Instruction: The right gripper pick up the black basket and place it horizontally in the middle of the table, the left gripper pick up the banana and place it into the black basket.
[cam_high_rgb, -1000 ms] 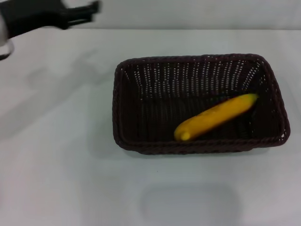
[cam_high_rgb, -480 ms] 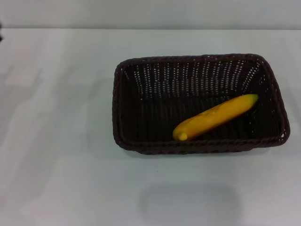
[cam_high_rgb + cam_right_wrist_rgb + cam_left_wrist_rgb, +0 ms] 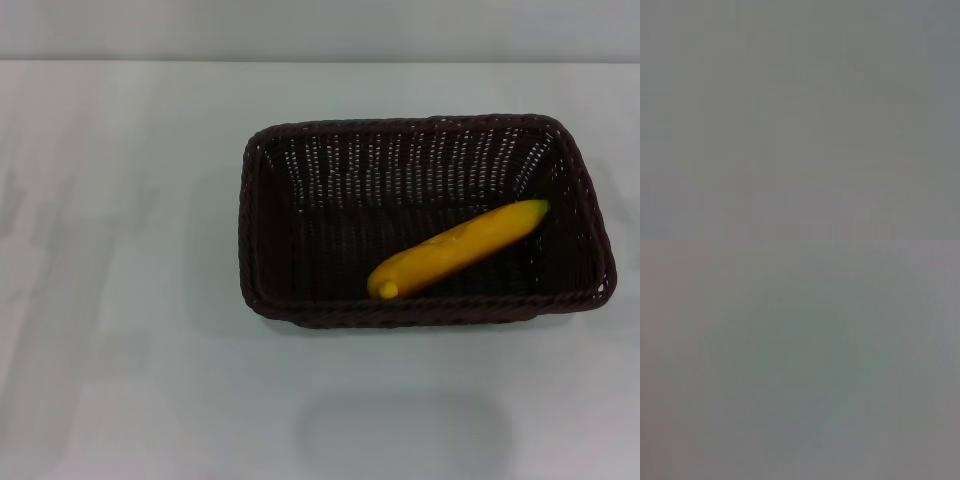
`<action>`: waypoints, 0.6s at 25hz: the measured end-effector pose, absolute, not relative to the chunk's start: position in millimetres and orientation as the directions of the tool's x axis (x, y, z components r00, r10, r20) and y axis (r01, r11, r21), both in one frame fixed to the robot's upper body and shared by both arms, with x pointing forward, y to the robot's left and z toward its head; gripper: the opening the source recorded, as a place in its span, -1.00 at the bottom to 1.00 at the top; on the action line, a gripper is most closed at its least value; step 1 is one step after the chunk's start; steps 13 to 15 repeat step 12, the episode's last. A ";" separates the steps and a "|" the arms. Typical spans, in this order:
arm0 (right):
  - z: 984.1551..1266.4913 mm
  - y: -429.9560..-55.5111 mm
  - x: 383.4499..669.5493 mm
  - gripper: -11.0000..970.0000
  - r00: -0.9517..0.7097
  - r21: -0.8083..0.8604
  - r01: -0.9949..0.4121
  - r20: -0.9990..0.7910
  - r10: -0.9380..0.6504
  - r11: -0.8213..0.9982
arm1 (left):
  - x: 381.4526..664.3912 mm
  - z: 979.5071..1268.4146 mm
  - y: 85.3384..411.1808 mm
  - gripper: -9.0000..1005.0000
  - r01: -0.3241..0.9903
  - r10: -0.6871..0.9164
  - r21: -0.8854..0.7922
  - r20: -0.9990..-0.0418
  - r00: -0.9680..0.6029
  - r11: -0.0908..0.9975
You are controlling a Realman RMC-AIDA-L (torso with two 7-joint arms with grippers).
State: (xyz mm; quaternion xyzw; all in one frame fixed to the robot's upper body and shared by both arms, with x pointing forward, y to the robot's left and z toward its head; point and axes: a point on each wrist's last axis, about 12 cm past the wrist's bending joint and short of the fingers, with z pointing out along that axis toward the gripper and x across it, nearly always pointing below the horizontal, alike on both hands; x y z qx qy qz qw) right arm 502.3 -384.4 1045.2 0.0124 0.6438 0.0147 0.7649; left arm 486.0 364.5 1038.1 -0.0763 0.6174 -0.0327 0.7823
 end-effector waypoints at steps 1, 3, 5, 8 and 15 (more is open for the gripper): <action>1044.6 -385.4 502.6 0.71 0.165 0.039 0.002 -0.986 0.038 0.999 | 485.9 1037.8 364.6 0.74 -0.046 -0.137 -0.151 -0.963 0.233 0.987; 1043.9 -387.0 504.2 0.71 0.155 0.035 0.018 -0.987 0.032 0.999 | 485.6 1037.6 365.0 0.74 -0.052 -0.127 -0.143 -0.964 0.232 0.988; 1044.3 -387.8 505.3 0.71 0.152 0.014 0.023 -0.988 0.010 1.000 | 484.6 1037.7 365.9 0.74 -0.062 -0.120 -0.139 -0.964 0.238 0.988; 1045.5 -389.5 505.9 0.71 0.153 -0.030 0.031 -0.988 -0.034 0.999 | 484.5 1037.7 365.4 0.74 -0.062 -0.114 -0.132 -0.965 0.238 0.989; 1047.6 -393.6 505.0 0.71 0.158 -0.061 0.040 -0.985 -0.067 0.997 | 486.8 1038.9 363.8 0.74 -0.056 -0.113 -0.130 -0.964 0.242 0.990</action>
